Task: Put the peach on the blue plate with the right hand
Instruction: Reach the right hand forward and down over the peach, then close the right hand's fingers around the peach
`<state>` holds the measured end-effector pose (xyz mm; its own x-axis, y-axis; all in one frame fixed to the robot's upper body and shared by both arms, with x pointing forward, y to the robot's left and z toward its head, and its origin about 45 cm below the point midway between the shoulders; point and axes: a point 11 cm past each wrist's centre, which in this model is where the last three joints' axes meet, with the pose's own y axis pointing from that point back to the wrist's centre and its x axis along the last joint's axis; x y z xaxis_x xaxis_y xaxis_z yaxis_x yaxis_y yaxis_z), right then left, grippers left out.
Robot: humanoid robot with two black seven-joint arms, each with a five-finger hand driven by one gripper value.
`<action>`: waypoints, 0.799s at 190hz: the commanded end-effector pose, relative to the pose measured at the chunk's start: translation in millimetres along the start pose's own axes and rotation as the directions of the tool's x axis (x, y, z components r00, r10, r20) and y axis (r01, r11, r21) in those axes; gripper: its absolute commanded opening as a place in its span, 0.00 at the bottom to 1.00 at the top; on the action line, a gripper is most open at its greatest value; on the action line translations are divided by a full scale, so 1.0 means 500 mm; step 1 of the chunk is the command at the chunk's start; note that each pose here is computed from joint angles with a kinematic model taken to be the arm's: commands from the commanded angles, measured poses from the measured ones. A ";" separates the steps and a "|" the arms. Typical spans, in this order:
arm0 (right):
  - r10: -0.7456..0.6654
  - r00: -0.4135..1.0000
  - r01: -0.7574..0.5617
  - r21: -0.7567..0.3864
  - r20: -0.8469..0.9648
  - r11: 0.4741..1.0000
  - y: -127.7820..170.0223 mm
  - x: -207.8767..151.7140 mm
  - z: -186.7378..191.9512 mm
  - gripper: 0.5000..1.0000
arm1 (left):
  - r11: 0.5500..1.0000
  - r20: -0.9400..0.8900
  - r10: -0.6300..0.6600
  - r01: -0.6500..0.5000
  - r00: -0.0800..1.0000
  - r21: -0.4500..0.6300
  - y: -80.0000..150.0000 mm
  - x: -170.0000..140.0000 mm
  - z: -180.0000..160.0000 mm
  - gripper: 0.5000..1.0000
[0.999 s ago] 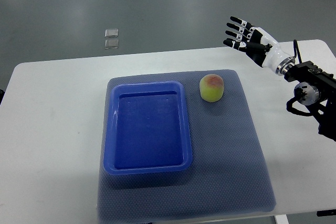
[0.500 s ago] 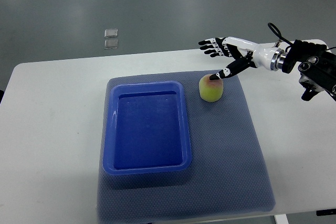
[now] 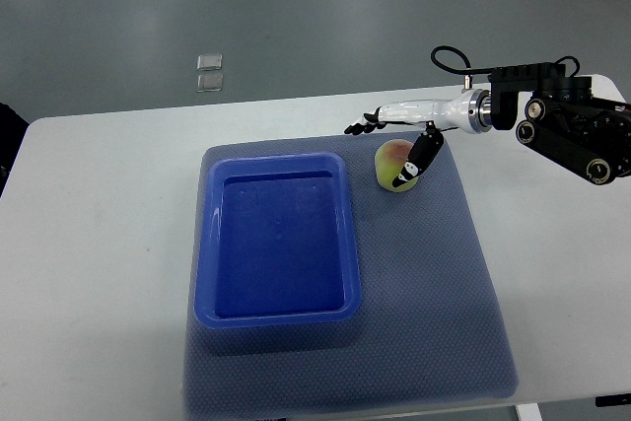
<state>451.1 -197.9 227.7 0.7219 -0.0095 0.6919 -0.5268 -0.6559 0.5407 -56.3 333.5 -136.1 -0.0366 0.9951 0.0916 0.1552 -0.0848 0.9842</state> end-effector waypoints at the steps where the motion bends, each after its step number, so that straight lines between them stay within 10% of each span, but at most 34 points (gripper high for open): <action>1: -0.010 0.998 0.008 -0.022 -0.062 1.000 -0.012 -0.007 -0.002 0.85 | 1.000 -0.001 0.000 0.000 1.000 0.000 0.000 0.000 0.000 1.00; 152: -0.041 0.977 0.007 -0.160 -0.209 0.987 -0.038 -0.030 0.045 0.85 | 1.000 0.001 0.000 0.000 1.000 0.000 0.000 0.000 0.000 1.00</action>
<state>460.9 -206.3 198.1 0.6331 0.1734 0.7544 -0.5902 -0.5226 0.6153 -56.4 333.5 -136.1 -0.0360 0.9952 0.0915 0.1554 -0.0849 0.9842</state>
